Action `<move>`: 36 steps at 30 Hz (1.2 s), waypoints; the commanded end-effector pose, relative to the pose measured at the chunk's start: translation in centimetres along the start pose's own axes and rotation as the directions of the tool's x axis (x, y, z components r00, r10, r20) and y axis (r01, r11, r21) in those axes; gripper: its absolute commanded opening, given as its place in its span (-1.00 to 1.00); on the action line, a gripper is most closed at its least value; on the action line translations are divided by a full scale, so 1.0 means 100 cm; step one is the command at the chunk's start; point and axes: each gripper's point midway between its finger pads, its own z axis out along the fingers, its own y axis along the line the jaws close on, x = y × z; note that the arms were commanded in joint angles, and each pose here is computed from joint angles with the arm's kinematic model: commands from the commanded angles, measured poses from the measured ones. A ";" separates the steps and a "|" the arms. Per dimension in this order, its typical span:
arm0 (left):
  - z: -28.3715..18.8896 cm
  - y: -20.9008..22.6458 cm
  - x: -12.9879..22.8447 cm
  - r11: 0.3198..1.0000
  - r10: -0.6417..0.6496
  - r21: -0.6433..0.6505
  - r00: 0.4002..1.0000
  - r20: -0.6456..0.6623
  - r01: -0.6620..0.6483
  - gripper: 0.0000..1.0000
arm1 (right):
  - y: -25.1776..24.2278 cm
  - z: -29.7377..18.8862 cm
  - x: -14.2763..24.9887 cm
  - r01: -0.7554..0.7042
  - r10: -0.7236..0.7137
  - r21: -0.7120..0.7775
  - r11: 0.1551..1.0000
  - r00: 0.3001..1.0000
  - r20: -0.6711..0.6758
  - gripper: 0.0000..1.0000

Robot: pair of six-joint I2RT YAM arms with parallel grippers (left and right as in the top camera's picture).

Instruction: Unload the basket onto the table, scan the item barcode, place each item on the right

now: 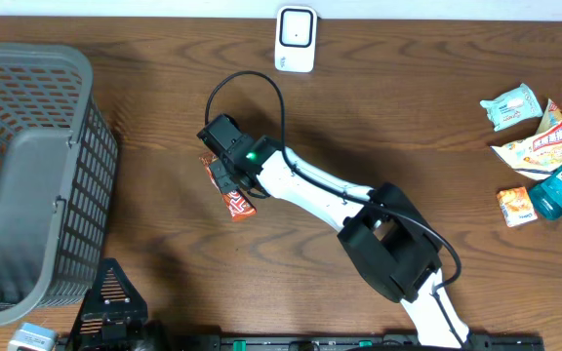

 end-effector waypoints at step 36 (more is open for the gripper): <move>-0.003 -0.001 -0.003 1.000 0.025 0.000 0.999 0.021 -0.025 0.96 | 0.031 -0.057 -0.031 0.091 -0.087 -0.030 0.995 0.989 0.119 -0.97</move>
